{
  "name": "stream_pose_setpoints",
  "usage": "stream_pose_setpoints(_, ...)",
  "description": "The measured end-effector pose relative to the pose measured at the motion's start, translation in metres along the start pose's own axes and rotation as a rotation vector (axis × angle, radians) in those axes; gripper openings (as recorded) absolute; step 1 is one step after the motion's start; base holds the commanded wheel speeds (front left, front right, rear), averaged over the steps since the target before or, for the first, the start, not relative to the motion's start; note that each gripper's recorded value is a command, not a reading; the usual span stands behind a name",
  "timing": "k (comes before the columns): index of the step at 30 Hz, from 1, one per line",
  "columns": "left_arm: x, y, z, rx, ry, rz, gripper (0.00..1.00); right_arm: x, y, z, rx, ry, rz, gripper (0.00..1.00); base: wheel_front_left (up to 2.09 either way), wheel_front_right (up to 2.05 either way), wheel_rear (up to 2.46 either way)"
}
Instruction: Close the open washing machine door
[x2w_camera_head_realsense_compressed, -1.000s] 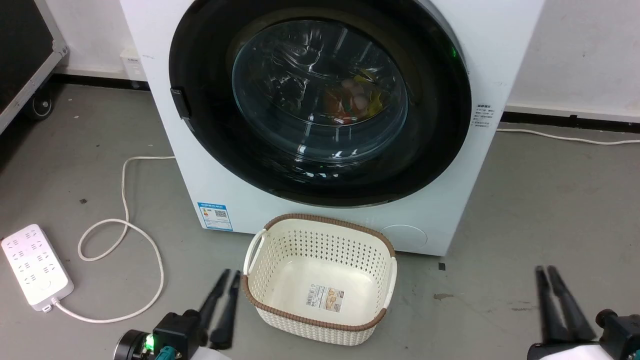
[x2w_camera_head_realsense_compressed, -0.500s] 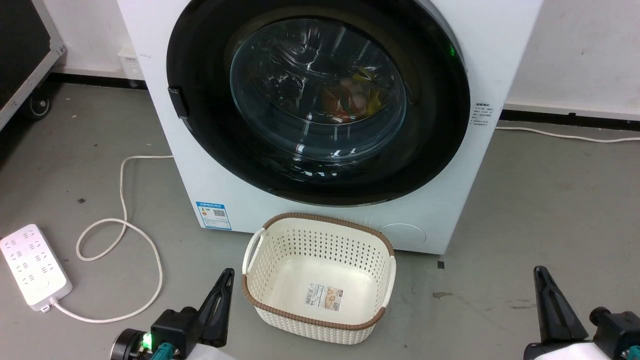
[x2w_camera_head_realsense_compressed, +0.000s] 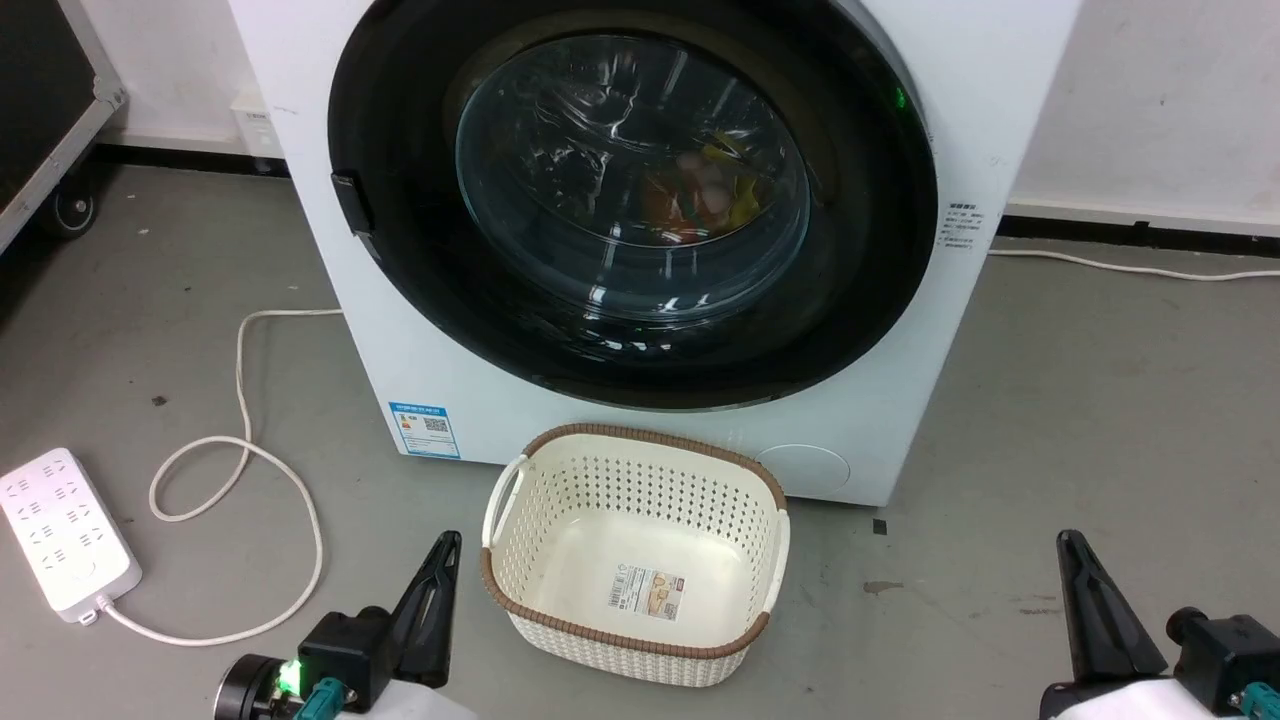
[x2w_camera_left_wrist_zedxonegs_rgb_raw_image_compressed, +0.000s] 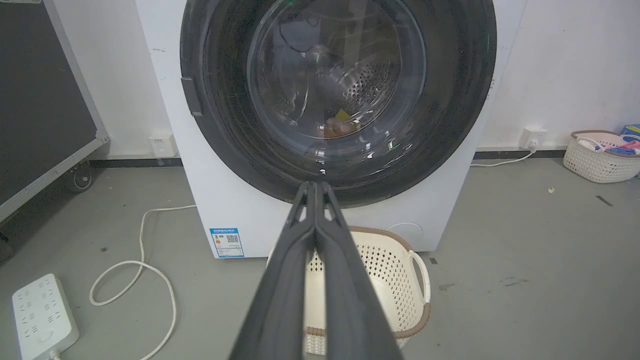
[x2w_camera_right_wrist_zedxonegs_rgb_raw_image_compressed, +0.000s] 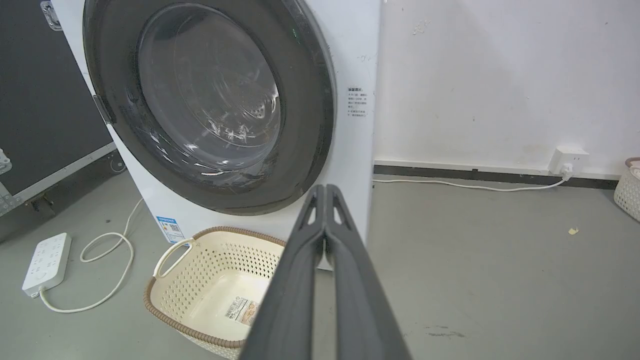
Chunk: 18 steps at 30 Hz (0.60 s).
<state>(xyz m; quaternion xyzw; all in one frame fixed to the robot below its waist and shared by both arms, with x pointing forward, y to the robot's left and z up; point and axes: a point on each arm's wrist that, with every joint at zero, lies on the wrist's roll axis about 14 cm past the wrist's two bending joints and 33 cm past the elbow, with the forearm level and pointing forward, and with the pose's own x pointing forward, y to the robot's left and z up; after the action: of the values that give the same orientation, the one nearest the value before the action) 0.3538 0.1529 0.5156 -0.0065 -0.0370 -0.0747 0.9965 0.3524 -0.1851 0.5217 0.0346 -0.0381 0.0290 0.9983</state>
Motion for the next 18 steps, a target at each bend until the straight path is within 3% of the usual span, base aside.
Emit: stream_pose_setpoints(18, 0.0027, 0.0048, 0.0004, 0.010, 0.020, 0.028, 0.00, 0.0030, 0.0048, -0.0017, -0.019, 0.022, 0.016, 0.00, 0.00, 0.00, 0.00)
